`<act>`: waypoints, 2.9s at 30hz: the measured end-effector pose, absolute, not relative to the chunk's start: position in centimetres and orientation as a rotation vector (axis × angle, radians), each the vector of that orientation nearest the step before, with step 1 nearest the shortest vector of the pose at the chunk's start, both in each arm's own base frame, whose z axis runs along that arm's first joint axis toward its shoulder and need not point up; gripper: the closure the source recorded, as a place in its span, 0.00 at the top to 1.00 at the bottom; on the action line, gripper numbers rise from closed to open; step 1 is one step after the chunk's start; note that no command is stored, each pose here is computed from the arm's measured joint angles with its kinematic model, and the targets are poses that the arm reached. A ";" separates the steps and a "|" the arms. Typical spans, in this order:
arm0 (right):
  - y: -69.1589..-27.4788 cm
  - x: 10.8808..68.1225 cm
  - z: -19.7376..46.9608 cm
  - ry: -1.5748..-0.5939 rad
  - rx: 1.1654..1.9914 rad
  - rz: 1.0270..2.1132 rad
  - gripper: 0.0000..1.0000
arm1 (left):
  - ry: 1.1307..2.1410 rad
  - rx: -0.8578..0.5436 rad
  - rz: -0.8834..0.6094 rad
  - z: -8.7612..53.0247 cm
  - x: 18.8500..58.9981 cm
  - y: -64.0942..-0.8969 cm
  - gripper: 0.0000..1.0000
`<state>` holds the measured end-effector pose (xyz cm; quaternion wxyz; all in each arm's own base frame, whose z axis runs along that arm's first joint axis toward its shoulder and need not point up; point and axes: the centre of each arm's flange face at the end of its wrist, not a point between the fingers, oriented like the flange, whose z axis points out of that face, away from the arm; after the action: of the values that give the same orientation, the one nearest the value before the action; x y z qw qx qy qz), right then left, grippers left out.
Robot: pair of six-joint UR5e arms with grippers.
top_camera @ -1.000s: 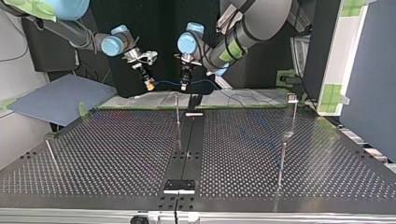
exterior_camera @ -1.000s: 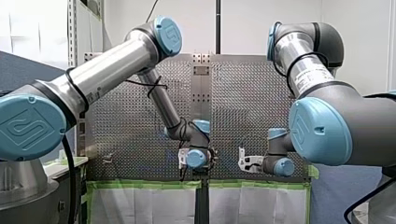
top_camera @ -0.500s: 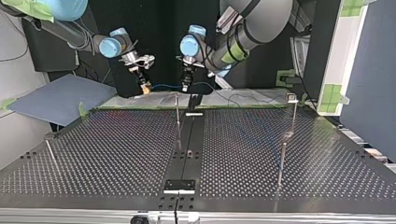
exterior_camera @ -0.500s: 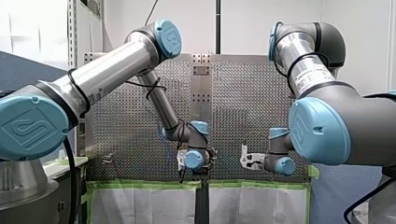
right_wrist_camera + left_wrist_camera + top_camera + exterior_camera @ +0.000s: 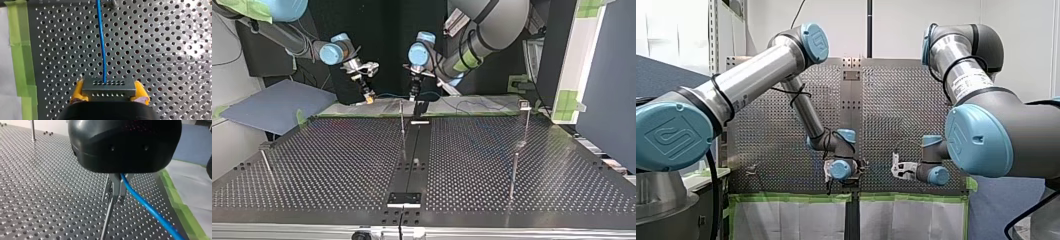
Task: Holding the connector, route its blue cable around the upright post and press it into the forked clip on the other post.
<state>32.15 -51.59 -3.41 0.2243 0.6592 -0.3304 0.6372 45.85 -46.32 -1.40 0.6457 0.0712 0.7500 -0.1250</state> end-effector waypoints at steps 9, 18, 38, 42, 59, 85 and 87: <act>-52.0 32.4 -3.1 -0.921 1.813 1.773 0.00 | 1.703 0.145 -0.326 -1.1 46.7 -46.3 0.00; -51.9 32.7 -3.1 -0.925 1.814 1.780 0.00 | 1.718 0.136 -0.340 -1.9 46.8 -46.2 0.00; -52.9 32.6 -2.8 -0.971 1.766 1.777 0.00 | 1.718 0.139 -0.372 -2.6 47.8 -45.8 0.00; -52.9 32.6 -2.7 -0.970 1.764 1.779 0.00 | 1.720 0.145 -0.380 -2.5 48.1 -45.8 0.00; -53.0 32.6 -2.8 -0.968 1.757 1.783 0.00 | 1.733 0.145 -0.375 -2.9 49.6 -46.0 0.00; -55.1 32.3 -1.8 -0.985 1.688 1.831 0.00 | 1.733 0.095 -0.407 -1.6 52.4 -45.5 0.00; -55.3 32.3 -1.7 -0.982 1.684 1.834 0.00 | 1.733 0.090 -0.408 -1.5 52.6 -45.4 0.00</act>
<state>32.34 -55.31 -1.68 0.2307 0.6122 -0.3569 0.6668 52.65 -45.40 -1.50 0.6283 0.0393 0.7563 -0.1779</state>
